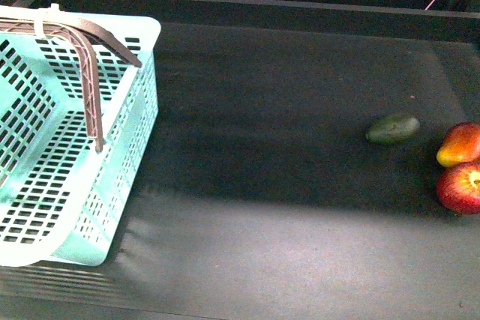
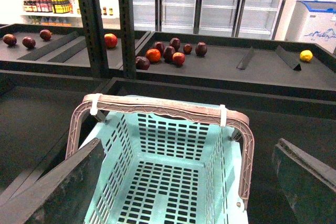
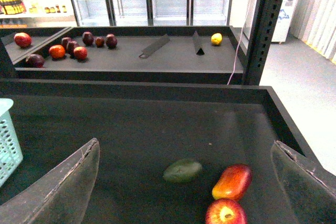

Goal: Pick apple with right arm and hold basket with left

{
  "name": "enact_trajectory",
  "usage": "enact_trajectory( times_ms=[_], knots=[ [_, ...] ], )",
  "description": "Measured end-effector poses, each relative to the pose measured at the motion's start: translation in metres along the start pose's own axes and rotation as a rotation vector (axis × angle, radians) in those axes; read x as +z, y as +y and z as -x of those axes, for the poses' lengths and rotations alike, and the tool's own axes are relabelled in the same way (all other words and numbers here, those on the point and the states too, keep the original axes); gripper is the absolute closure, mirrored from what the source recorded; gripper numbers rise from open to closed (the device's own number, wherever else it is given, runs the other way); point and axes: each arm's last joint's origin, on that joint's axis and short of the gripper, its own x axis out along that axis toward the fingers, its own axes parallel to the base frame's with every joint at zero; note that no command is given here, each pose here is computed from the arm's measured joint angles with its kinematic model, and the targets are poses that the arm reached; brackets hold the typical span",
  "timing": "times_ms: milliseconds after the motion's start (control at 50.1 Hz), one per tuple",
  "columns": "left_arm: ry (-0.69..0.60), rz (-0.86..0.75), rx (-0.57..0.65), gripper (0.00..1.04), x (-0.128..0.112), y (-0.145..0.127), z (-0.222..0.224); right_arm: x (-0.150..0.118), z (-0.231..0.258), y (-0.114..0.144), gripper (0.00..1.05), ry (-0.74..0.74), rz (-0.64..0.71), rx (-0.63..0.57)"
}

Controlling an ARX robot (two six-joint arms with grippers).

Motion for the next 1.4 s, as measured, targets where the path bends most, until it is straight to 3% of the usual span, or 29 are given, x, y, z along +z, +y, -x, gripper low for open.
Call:
enact_trajectory(
  times_ms=[100, 220, 279, 479, 659, 858, 1397],
  knots=[
    [0.016, 0.013, 0.006, 0.07, -0.001, 0.000, 0.000, 0.000, 0.000, 0.000, 0.09, 0.000, 0.000, 0.000],
    [0.334, 0.196, 0.050, 0.07, -0.002, -0.002, -0.002, 0.000, 0.000, 0.000, 0.09, 0.000, 0.000, 0.000],
    [0.397, 0.336, 0.064, 0.07, -0.002, -0.002, -0.006, 0.000, 0.000, 0.000, 0.09, 0.000, 0.000, 0.000],
    [0.345, 0.630, 0.084, 0.07, 0.026, 0.006, -0.043, 0.000, 0.000, 0.000, 0.09, 0.000, 0.000, 0.000],
    [0.365, 0.909, 0.159, 0.07, 0.025, 0.015, -0.098, 0.000, 0.000, 0.000, 0.09, 0.000, 0.000, 0.000],
    [0.450, 1.024, 0.218, 0.07, 0.005, 0.016, -0.145, 0.000, 0.000, 0.000, 0.09, 0.000, 0.000, 0.000],
    [0.455, 1.183, 0.289, 0.07, -0.017, 0.011, -0.240, 0.000, 0.000, 0.000, 0.09, 0.000, 0.000, 0.000]
  ],
)
